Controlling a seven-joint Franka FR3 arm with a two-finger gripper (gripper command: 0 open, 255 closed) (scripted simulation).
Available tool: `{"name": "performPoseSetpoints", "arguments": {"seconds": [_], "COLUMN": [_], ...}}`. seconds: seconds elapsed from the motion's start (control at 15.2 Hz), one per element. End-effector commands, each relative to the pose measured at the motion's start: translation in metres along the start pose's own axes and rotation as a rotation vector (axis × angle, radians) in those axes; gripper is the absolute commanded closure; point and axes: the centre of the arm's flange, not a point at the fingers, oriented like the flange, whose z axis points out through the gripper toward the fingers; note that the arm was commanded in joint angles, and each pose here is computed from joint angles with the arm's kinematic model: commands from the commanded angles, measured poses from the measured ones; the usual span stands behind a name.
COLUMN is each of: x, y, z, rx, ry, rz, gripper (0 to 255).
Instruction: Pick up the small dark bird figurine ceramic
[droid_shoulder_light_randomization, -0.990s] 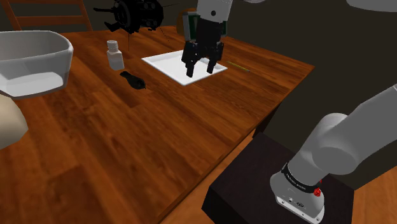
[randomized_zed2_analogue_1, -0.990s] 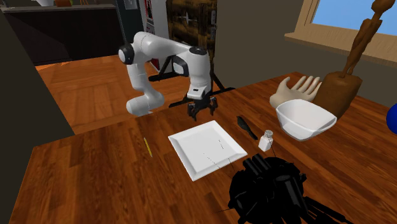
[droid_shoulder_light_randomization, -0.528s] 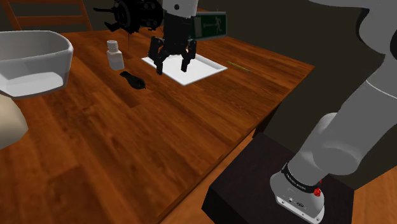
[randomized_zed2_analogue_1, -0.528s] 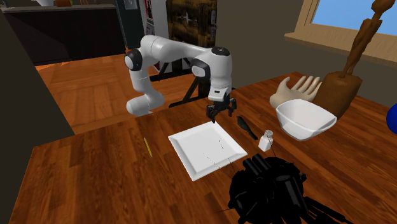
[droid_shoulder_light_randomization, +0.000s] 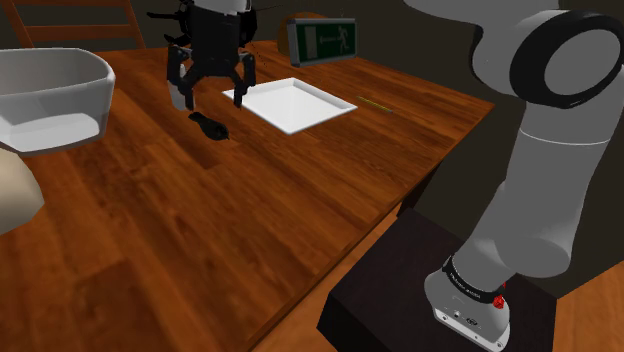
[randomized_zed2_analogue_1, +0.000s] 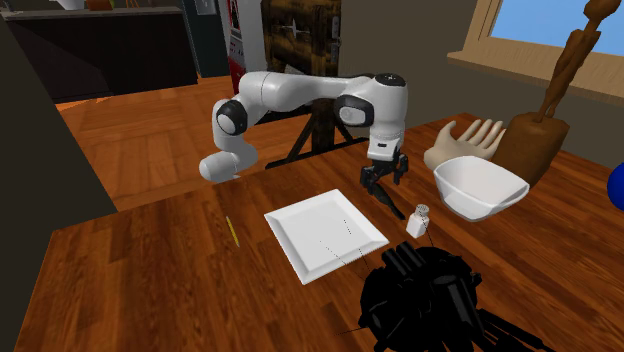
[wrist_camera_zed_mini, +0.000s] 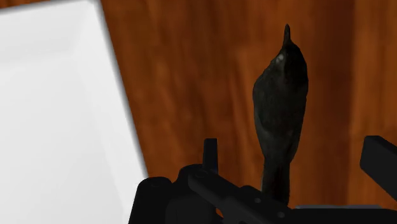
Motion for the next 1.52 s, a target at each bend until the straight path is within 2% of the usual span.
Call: {"name": "performPoseSetpoints", "arguments": {"seconds": [0.0, 0.4, 0.59, 0.66, 1.25, 1.45], "x": [0.007, 0.008, 0.008, 0.008, 0.008, 0.007], "y": [-0.009, -0.005, -0.004, -0.004, -0.004, -0.006], "z": [0.007, 0.038, 0.041, 0.041, 0.041, 0.025], "rx": [0.003, 0.003, 0.003, 0.003, 0.003, 0.003], "ry": [0.0, 0.0, 0.0, 0.0, 0.0, 0.0], "rz": [0.005, 0.005, 0.005, 0.005, 0.005, 0.005], "gripper": [0, 0, 0, 255, 255, 255]}}
